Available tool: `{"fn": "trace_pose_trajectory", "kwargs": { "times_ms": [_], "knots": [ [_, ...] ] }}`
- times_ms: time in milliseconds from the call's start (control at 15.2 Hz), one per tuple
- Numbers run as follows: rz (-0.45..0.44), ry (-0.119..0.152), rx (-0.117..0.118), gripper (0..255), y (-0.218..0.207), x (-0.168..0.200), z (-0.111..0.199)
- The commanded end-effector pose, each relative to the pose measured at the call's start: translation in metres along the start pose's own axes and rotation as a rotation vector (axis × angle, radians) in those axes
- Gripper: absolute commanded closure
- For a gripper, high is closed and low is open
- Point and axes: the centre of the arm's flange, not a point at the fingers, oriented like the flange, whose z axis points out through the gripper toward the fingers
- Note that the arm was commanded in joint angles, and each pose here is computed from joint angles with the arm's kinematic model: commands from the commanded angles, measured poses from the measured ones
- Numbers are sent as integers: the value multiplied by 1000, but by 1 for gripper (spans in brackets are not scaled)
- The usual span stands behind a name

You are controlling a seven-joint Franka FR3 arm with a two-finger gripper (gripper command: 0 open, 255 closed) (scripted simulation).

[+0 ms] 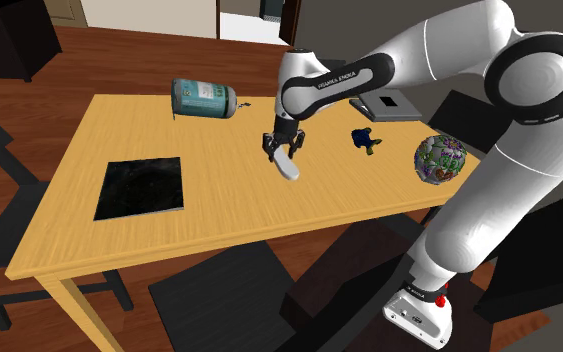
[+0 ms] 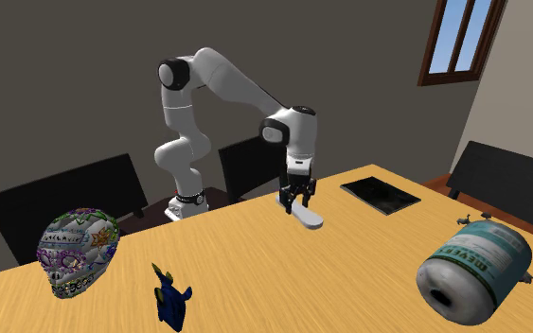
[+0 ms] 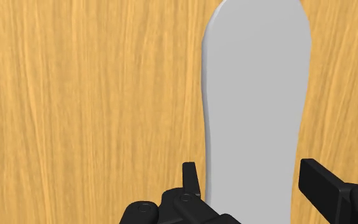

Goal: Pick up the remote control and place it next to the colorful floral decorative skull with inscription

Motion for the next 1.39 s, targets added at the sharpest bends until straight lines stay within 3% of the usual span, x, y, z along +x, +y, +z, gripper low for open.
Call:
{"fn": "trace_pose_trajectory", "kwargs": {
  "times_ms": [0,1320],
  "knots": [
    [0,0,0,255,0,0,-11],
    [0,0,0,255,2,1,-117]
  ]
}}
